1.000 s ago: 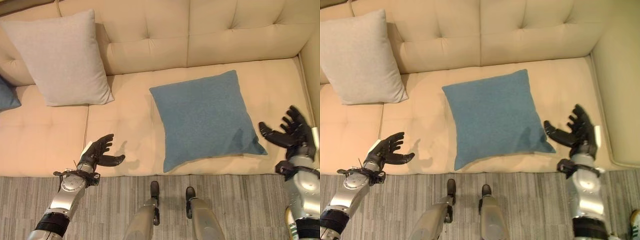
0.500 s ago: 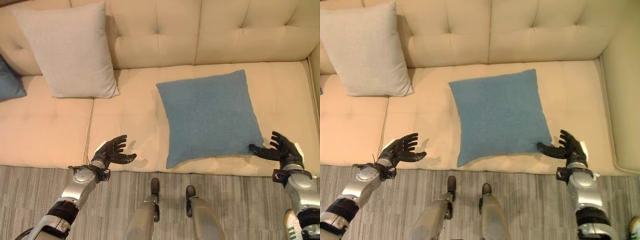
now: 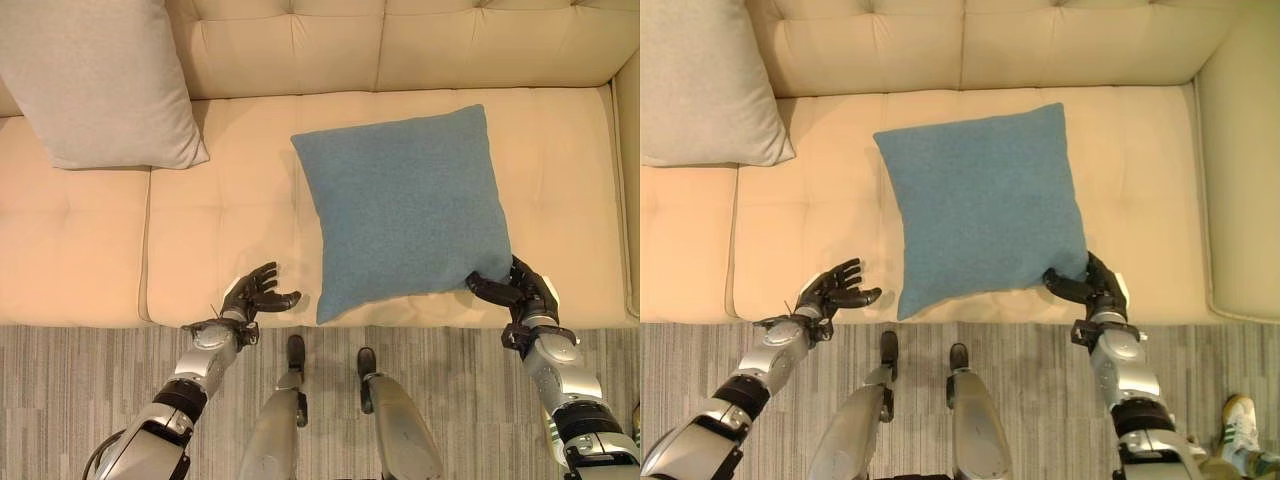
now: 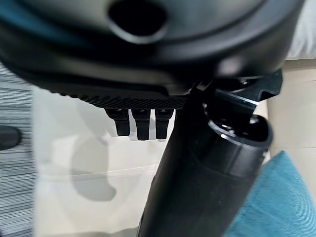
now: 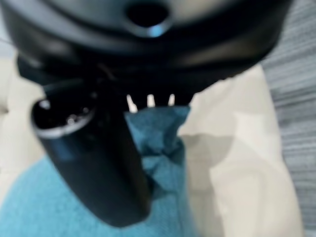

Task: Pick up all the scattered cushions and arrange them neatly on the sofa.

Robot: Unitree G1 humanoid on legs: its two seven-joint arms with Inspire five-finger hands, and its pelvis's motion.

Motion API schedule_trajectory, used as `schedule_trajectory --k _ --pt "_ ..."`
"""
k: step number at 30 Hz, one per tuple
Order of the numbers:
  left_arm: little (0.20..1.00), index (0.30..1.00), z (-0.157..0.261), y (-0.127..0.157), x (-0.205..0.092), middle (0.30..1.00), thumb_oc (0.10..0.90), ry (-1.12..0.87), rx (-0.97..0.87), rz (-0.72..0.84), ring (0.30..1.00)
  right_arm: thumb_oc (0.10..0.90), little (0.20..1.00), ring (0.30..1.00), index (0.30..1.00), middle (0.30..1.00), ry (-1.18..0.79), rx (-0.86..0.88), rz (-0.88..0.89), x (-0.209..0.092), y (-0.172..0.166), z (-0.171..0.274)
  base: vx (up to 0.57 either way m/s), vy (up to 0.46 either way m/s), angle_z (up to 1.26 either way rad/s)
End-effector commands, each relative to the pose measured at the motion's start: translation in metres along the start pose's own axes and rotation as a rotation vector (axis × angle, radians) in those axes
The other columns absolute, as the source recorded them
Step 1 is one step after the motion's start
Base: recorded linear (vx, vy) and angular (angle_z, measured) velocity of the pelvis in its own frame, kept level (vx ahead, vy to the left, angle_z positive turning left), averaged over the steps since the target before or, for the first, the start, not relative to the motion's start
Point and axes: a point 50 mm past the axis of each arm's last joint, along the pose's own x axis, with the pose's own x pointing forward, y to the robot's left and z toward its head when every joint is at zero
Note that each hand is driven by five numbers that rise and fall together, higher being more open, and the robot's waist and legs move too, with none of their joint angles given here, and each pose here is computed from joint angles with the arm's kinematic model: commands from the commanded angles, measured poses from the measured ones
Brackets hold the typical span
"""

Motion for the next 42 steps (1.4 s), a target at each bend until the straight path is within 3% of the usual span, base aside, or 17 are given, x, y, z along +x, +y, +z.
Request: schedule_trajectory --k 1,8,14,22,29,32,40,41,42 --pt "0.9 0.9 0.044 -0.001 0.005 0.9 0.8 -0.181 -0.039 -0.011 0.9 0.8 0.9 0.9 0.9 0.9 -0.323 0.065 0.027 0.003 0.003 0.073 0.0 0.0 0.0" --pt "0.9 0.9 0.062 0.001 0.005 0.9 0.8 -0.225 -0.067 -0.028 0.9 0.8 0.9 0.9 0.9 0.9 -0.435 0.113 -0.058 0.009 -0.023 0.116 0.0 0.0 0.0" --pt "0.9 0.9 0.061 -0.013 0.009 0.9 0.8 -0.201 -0.049 -0.08 0.9 0.8 0.9 0.9 0.9 0.9 -0.421 0.116 -0.008 0.02 -0.011 0.129 0.0 0.0 0.0" --pt "0.9 0.9 0.073 -0.044 0.017 0.9 0.8 -0.195 -0.115 -0.168 0.9 0.8 0.9 0.9 0.9 0.9 -0.337 0.233 0.206 0.028 0.041 0.121 0.0 0.0 0.0" --pt "0.9 0.9 0.098 -0.069 0.026 0.9 0.8 -0.22 -0.152 -0.213 0.9 0.8 0.9 0.9 0.9 0.9 -0.283 0.226 0.375 0.023 0.085 0.11 0.0 0.0 0.0" --pt "0.9 0.9 0.107 -0.085 0.033 0.9 0.8 -0.187 -0.161 -0.23 0.9 0.8 0.9 0.9 0.9 0.9 -0.254 0.236 0.518 0.013 0.122 0.105 0.0 0.0 0.0" --pt "0.9 0.9 0.083 -0.104 0.035 0.9 0.8 -0.071 -0.004 -0.284 0.9 0.8 0.9 0.9 0.9 0.9 -0.219 0.161 0.725 -0.008 0.166 0.096 0.0 0.01 -0.02" --pt "0.693 0.693 0.081 -0.106 0.035 0.693 0.662 -0.068 0.014 -0.287 0.693 0.8 0.9 0.9 0.9 0.9 -0.22 0.151 0.753 -0.012 0.171 0.095 -0.01 0.02 -0.04" --pt "0.3 0.3 0.078 -0.111 0.035 0.3 0.4 -0.059 0.013 -0.293 0.3 0.8 0.9 0.9 0.9 0.9 -0.221 0.141 0.814 -0.021 0.182 0.093 -0.02 0.02 -0.05"
